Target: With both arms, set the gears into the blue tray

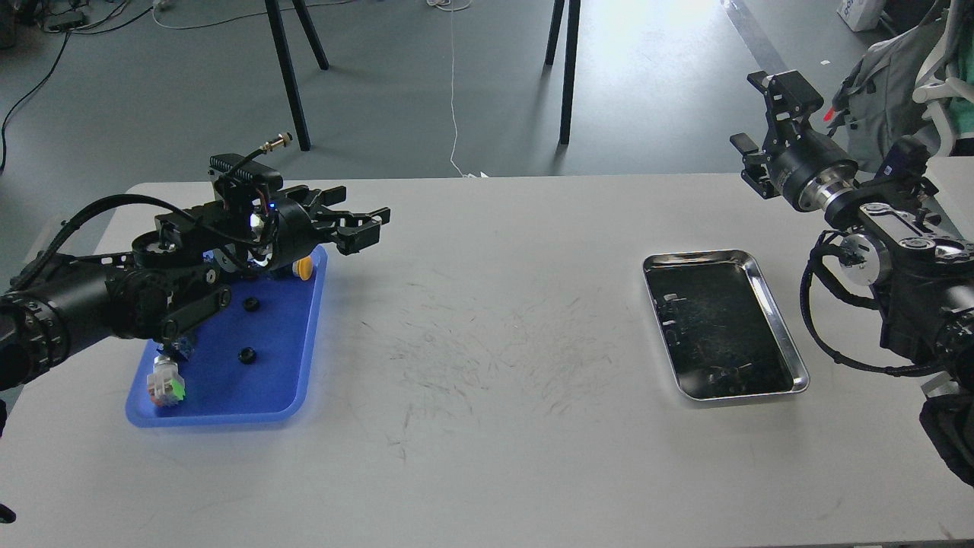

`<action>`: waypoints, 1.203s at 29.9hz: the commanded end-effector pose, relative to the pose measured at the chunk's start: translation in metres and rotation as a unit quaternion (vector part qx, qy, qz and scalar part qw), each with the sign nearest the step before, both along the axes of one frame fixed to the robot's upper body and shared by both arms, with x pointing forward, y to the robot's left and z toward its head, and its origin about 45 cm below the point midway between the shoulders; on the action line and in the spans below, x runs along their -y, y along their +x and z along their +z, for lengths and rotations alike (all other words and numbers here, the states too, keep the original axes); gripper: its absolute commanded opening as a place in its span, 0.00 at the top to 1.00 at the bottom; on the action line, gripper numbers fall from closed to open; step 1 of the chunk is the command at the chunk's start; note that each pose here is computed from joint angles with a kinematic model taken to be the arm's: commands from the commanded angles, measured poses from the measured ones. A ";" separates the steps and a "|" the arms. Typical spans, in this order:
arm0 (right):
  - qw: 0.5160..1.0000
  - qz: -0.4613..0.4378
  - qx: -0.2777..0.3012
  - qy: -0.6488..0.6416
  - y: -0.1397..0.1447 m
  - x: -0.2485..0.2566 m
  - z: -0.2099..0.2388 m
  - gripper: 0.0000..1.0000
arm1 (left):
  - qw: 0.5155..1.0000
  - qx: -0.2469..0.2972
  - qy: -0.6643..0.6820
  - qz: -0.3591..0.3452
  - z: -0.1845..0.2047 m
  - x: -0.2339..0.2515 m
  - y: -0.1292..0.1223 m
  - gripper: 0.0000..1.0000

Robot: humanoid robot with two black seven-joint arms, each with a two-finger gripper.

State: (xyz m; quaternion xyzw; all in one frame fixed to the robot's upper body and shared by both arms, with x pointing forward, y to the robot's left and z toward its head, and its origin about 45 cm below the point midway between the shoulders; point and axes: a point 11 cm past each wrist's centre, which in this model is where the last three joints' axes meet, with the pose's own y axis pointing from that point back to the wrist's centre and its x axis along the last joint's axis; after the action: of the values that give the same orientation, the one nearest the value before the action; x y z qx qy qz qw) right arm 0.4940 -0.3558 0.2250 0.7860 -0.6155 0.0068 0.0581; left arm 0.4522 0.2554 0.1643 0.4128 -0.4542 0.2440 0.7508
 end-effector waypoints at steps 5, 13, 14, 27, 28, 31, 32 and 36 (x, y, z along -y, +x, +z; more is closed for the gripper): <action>1.000 -0.005 0.003 0.006 0.001 0.000 0.001 0.02 | 0.986 -0.041 -0.132 0.089 -0.010 0.016 0.004 0.13; 1.000 -0.006 0.003 0.015 0.001 -0.004 -0.002 0.02 | 0.954 -0.074 -0.243 0.161 -0.022 0.033 0.009 0.13; 1.000 -0.007 0.002 0.015 0.000 -0.005 -0.003 0.02 | 0.948 -0.076 -0.260 0.167 -0.021 0.037 0.010 0.13; 0.999 -0.027 0.012 0.046 0.003 -0.015 -0.004 0.02 | 0.844 -0.113 -0.451 0.268 -0.021 0.054 0.016 0.13; 0.998 -0.028 0.013 0.048 0.004 -0.015 -0.003 0.02 | 0.834 -0.117 -0.465 0.275 -0.021 0.053 0.017 0.13; 0.998 -0.030 0.014 0.051 0.004 -0.014 -0.003 0.02 | 0.797 -0.113 -0.509 0.305 -0.016 0.039 0.022 0.13; 0.998 -0.030 0.014 0.051 0.004 -0.014 -0.003 0.02 | 0.785 -0.113 -0.523 0.312 -0.015 0.036 0.023 0.12; 0.998 -0.031 0.016 0.055 0.004 -0.014 -0.002 0.02 | 0.741 -0.108 -0.574 0.331 -0.007 0.029 0.028 0.09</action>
State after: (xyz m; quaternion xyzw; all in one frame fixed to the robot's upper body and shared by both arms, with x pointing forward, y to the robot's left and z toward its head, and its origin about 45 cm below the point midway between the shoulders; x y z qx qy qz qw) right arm 0.4978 -0.3415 0.2221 0.7691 -0.6389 -0.0155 0.0090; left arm 0.4774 0.2214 0.1528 0.0813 -0.0013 0.6274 0.7744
